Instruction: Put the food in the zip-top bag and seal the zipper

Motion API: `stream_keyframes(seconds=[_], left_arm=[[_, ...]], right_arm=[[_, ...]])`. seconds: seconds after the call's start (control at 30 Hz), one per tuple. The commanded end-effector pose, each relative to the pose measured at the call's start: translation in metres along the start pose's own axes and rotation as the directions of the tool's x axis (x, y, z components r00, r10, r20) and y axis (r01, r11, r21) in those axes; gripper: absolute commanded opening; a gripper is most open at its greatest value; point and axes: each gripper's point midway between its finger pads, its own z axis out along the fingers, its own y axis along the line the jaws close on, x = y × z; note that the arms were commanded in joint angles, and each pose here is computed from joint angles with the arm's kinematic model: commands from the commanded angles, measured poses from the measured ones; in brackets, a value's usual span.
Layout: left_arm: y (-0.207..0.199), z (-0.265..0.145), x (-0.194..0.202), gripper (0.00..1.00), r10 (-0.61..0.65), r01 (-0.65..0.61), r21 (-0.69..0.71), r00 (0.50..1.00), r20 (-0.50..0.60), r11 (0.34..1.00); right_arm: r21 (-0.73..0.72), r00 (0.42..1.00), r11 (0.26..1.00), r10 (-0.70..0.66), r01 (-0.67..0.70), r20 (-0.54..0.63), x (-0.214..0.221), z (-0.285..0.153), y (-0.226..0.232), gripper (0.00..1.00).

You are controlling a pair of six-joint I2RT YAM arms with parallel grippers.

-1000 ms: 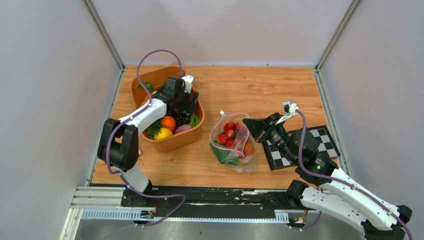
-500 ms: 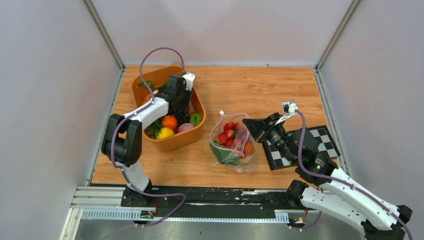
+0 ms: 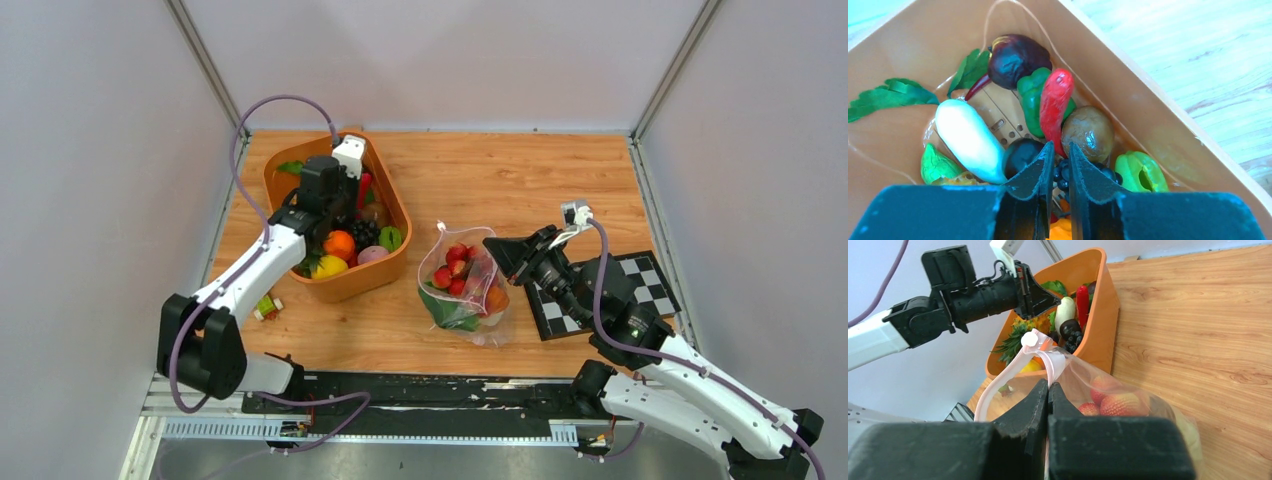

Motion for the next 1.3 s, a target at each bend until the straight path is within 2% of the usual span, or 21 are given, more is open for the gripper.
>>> stream_keyframes(seconds=[0.0,0.03,0.07,0.23,0.27,0.4,0.57,0.63,0.7,1.0,1.1,1.27], left_arm=[[-0.004,-0.016,-0.019,0.22,-0.060,0.059,0.017,0.994,0.091,0.998],[-0.004,-0.019,-0.022,0.22,-0.067,0.065,0.021,0.992,0.103,0.998],[-0.004,-0.021,-0.023,0.27,-0.074,0.072,0.020,0.991,0.115,0.997],[-0.002,-0.008,-0.020,0.64,-0.056,0.056,0.007,0.993,0.103,0.998],[-0.003,-0.002,-0.020,0.69,-0.049,0.048,0.010,0.994,0.098,0.999],[0.000,0.025,-0.014,0.80,-0.021,0.022,-0.017,0.998,0.053,1.000],[0.007,0.055,-0.010,0.83,0.050,-0.049,-0.054,0.999,0.022,0.997],[0.011,0.062,-0.015,0.83,0.059,-0.056,-0.077,0.997,0.045,0.995],[0.013,0.066,-0.016,0.77,0.065,-0.061,-0.089,0.997,0.043,0.994],[0.025,0.036,-0.029,0.29,0.035,-0.013,-0.154,0.990,0.136,0.988],[0.027,0.016,-0.036,0.25,0.027,0.000,-0.159,0.985,0.168,0.987],[0.032,-0.039,-0.061,0.23,-0.025,0.068,-0.151,0.963,0.270,0.986]], right_arm=[[-0.052,0.998,0.999,0.017,-0.014,0.064,-0.025,-0.003,0.017,0.00],[-0.053,0.998,0.998,0.019,-0.015,0.067,-0.026,-0.004,0.017,0.00],[-0.051,0.998,0.999,0.018,-0.014,0.067,-0.025,-0.003,0.017,0.00],[-0.056,0.998,0.998,0.023,-0.019,0.064,-0.024,-0.004,0.017,0.00],[-0.055,0.998,0.998,0.023,-0.020,0.063,-0.024,-0.003,0.017,0.00],[-0.059,0.998,0.998,0.025,-0.021,0.064,-0.024,-0.003,0.018,0.00],[-0.056,0.998,0.998,0.023,-0.019,0.065,-0.025,-0.004,0.018,0.00],[-0.055,0.998,0.998,0.023,-0.020,0.065,-0.025,-0.003,0.018,0.00],[-0.056,0.998,0.998,0.023,-0.019,0.061,-0.024,-0.002,0.018,0.00],[-0.060,0.998,0.998,0.022,-0.018,0.058,-0.023,-0.001,0.019,0.00],[-0.062,0.998,0.998,0.020,-0.016,0.056,-0.023,0.000,0.019,0.00],[-0.071,0.999,0.997,0.019,-0.015,0.051,-0.022,0.001,0.021,0.00]])
